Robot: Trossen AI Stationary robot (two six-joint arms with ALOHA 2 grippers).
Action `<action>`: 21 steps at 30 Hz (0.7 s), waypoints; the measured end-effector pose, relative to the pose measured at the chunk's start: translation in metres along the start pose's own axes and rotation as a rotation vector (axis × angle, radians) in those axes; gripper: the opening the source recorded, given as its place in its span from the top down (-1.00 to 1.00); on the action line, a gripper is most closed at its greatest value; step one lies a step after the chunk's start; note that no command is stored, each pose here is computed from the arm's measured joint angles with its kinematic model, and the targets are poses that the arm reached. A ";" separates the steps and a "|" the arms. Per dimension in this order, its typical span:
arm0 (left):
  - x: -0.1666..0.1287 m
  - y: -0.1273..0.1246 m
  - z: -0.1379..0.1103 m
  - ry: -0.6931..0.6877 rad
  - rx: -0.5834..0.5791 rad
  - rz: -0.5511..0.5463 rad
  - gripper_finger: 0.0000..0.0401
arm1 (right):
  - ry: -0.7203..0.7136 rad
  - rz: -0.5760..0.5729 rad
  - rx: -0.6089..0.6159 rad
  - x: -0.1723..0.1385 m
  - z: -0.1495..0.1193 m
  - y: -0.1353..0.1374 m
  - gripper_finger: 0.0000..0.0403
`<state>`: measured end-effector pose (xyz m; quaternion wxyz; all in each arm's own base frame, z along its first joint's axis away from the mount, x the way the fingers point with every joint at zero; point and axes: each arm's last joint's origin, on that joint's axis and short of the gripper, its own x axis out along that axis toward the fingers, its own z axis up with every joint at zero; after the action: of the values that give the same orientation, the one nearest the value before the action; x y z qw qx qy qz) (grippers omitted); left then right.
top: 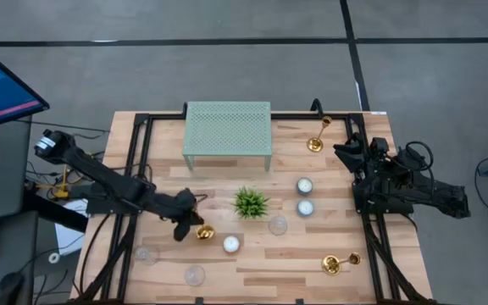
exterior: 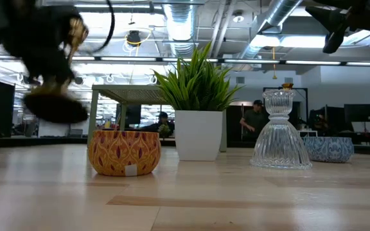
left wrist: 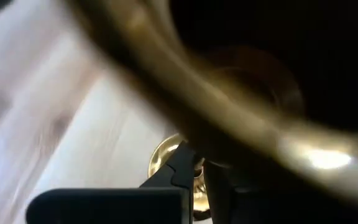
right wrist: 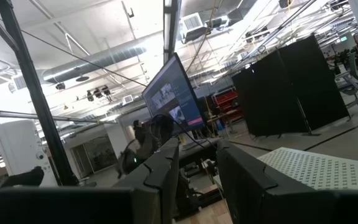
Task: Pick & Place candle stick holders
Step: Put the middle left gold candle holder on the shelf
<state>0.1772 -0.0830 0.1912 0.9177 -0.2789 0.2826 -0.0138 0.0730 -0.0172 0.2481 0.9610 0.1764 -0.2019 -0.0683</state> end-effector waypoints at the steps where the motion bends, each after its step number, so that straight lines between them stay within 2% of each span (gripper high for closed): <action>1: -0.004 -0.002 0.005 -0.045 -0.017 0.001 0.93 | -0.001 -0.001 0.000 0.000 0.000 0.000 0.49; 5: -0.025 -0.010 0.027 -0.243 -0.068 0.015 0.93 | -0.008 -0.019 0.000 0.000 0.000 -0.001 0.49; 12: -0.064 -0.011 0.079 -0.638 -0.239 0.158 0.93 | -0.010 -0.024 0.000 0.000 0.000 -0.001 0.49; 17: -0.086 -0.018 0.128 -0.797 -0.211 0.238 0.93 | -0.011 -0.024 0.000 0.000 0.000 -0.001 0.49; 21: -0.096 -0.019 0.162 -0.837 -0.139 0.311 0.93 | -0.015 -0.035 -0.001 0.000 0.000 -0.001 0.49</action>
<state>0.1840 0.0000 0.3609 0.9233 -0.2756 -0.0740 0.2572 0.0727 -0.0182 0.2481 0.9581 0.1789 -0.2060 -0.0867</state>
